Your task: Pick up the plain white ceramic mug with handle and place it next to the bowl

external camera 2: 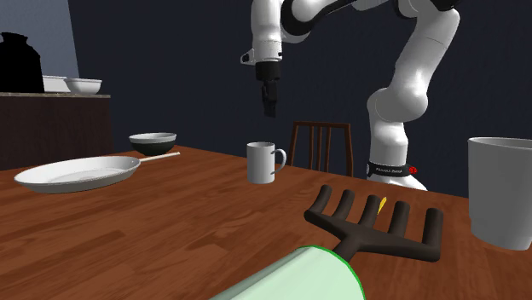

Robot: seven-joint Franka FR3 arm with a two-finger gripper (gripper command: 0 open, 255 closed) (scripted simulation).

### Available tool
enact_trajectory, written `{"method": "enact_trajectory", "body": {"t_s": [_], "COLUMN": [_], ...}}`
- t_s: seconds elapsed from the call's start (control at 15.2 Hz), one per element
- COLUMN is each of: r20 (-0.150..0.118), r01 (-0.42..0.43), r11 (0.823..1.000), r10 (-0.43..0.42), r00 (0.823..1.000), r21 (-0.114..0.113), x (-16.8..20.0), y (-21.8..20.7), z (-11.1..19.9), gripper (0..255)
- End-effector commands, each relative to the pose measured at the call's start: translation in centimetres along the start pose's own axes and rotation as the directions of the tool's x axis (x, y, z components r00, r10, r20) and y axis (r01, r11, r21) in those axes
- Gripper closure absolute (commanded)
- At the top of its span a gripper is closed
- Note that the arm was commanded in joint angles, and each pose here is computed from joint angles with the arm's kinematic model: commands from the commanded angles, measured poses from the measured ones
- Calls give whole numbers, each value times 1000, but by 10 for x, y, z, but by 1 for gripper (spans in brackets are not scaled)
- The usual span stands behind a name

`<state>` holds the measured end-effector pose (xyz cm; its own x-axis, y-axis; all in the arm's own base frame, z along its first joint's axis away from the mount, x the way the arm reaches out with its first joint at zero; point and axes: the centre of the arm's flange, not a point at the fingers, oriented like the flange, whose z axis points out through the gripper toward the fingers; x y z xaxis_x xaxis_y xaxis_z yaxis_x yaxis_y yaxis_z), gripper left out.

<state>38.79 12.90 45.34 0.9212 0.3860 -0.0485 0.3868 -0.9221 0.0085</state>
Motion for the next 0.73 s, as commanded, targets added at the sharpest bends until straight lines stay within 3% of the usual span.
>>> {"method": "enact_trajectory", "body": {"t_s": [0.0, 0.33, 0.66], "r20": [-1, 0, 0], "r01": [30, 106, 112], "r11": [1000, 994, 993], "r10": [-30, -106, -112], "r00": [1000, 994, 994], "r21": [8, 26, 28], "x": [13, 45, 47], "y": [-16, -56, -60], "z": [18, 58, 83], "gripper": [0, 0, 0]}}
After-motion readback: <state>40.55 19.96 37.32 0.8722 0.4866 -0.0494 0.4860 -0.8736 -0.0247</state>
